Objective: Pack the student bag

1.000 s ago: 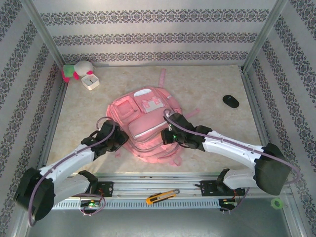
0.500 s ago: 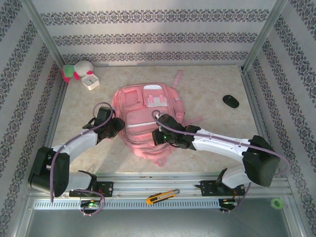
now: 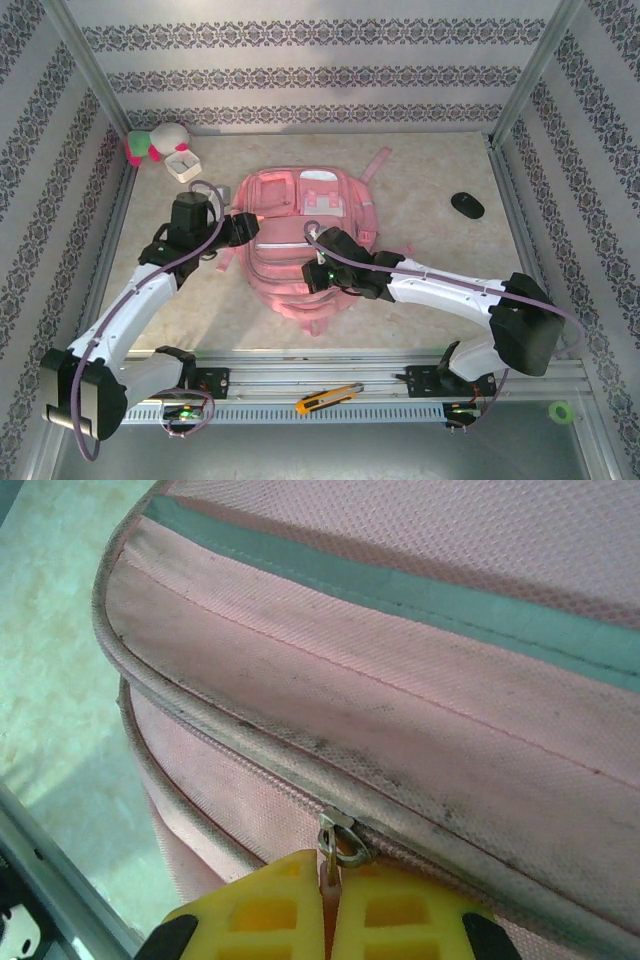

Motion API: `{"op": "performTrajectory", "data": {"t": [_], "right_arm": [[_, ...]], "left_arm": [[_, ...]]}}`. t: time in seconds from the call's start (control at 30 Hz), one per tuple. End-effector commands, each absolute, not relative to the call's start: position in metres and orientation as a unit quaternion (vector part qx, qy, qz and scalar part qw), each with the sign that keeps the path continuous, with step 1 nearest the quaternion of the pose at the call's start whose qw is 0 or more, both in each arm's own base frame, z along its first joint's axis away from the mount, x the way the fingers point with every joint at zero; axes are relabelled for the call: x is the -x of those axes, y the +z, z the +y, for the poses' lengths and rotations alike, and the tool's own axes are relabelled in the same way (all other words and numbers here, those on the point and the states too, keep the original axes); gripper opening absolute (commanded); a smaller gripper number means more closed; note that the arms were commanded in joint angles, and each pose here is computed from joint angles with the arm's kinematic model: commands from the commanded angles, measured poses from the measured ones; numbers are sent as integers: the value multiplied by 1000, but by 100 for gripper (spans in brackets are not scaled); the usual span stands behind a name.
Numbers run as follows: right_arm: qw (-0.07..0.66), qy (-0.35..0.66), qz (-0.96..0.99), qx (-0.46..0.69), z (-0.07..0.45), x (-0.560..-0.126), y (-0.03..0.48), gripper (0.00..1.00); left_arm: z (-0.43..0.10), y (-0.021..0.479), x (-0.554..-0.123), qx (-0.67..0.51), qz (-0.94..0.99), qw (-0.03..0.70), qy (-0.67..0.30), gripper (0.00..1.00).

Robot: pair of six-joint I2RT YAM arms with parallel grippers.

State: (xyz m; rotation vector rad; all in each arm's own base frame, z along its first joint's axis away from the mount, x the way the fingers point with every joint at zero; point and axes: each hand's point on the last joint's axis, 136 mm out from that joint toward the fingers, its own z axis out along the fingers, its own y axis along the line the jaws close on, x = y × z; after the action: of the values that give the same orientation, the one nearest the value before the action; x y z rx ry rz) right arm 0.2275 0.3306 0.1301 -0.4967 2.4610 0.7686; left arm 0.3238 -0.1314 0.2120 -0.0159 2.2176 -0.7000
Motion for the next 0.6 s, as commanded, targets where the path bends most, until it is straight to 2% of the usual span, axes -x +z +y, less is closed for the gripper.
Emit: {"op": "performTrajectory", "data": {"t": [0.0, 0.13, 0.33, 0.57], "right_arm": [[268, 329, 881, 208, 351, -226, 155, 0], [267, 336, 880, 203, 351, -232, 158, 0], [266, 352, 876, 194, 351, -236, 167, 0], [255, 357, 878, 193, 352, -240, 162, 0]], "left_arm": [[-146, 209, -297, -156, 867, 398, -258, 51], [-157, 224, -292, -220, 829, 441, -265, 50], [-191, 221, -258, -377, 776, 405, -304, 47], [-199, 203, -219, -600, 671, 386, -202, 59]]}}
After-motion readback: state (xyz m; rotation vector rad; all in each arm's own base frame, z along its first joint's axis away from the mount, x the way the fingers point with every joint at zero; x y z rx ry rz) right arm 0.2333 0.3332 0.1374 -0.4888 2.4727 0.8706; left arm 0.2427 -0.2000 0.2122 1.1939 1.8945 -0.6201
